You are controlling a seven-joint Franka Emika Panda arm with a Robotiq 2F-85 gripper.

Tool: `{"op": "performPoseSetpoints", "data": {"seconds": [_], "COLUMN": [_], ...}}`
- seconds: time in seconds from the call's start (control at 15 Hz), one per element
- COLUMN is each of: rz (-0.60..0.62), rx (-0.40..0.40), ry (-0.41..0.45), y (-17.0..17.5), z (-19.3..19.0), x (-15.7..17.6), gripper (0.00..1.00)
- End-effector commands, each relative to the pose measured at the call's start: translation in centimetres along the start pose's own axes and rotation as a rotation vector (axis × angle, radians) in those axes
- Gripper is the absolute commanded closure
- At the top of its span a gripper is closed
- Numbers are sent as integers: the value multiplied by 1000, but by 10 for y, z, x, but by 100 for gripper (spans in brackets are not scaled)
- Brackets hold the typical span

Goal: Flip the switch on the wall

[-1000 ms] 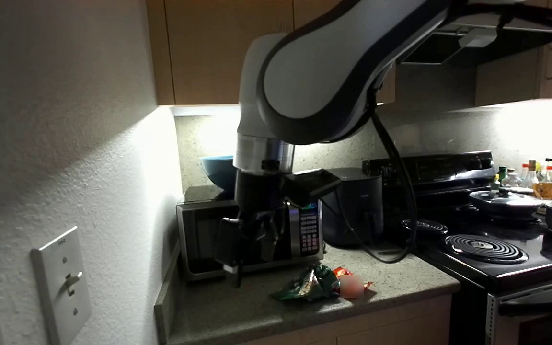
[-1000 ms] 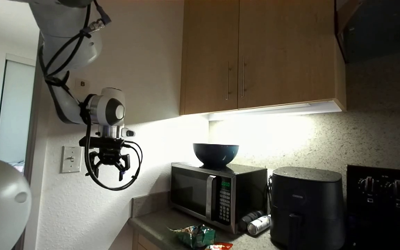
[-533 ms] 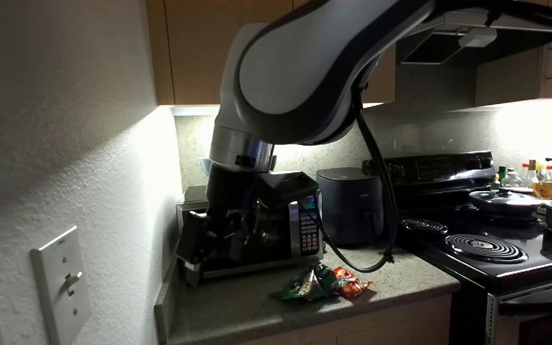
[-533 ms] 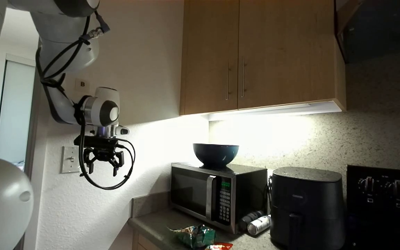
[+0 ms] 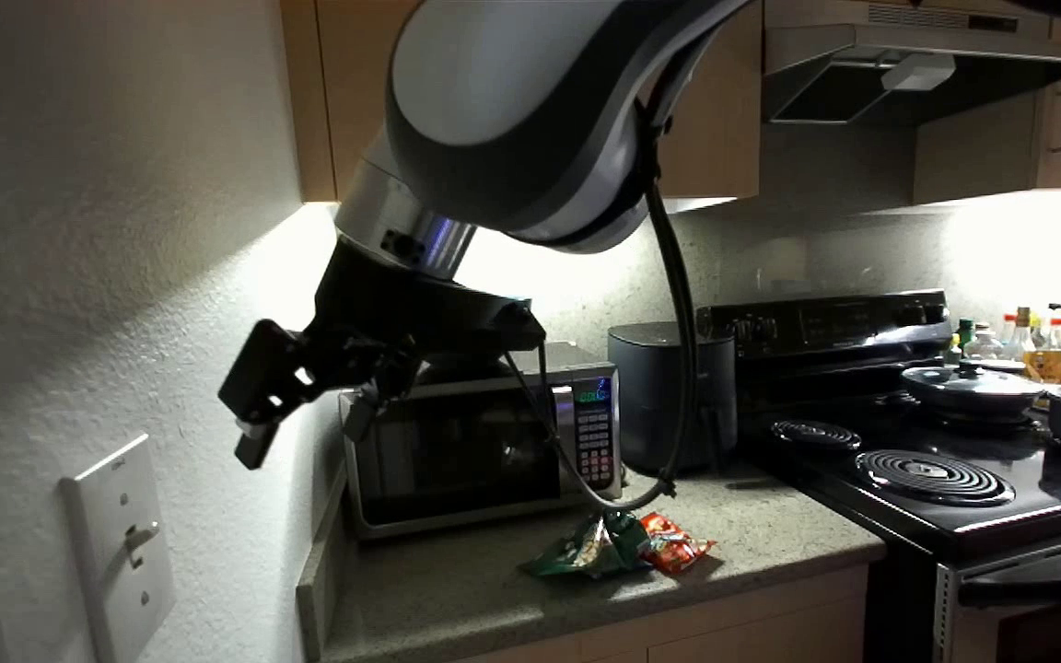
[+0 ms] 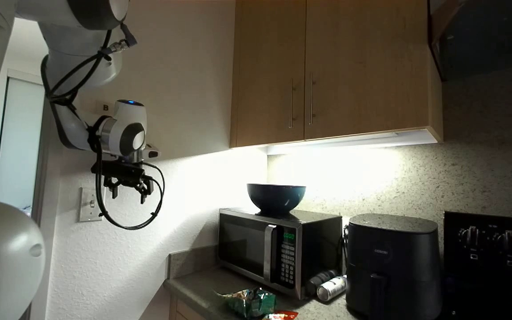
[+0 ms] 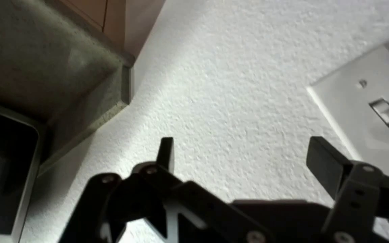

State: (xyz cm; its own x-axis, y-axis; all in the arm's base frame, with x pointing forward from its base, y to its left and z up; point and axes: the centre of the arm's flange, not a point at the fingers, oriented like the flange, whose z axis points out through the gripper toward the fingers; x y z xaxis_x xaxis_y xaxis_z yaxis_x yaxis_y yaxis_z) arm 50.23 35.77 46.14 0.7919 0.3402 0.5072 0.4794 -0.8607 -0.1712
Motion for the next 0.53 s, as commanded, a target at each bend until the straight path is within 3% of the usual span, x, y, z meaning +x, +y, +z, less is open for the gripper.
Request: {"op": "performPoseSetpoints", "data": {"seconds": [0.0, 0.07, 0.13, 0.47], "rz": [2, -1, 12, -19], "rx": [77, 74, 43, 66], "ry": [51, 13, 32, -26], "y": [-14, -17, -16, -31], "z": [1, 6, -2, 2], "x": [12, 10, 9, -1], "gripper": [0, 0, 0, 0]}}
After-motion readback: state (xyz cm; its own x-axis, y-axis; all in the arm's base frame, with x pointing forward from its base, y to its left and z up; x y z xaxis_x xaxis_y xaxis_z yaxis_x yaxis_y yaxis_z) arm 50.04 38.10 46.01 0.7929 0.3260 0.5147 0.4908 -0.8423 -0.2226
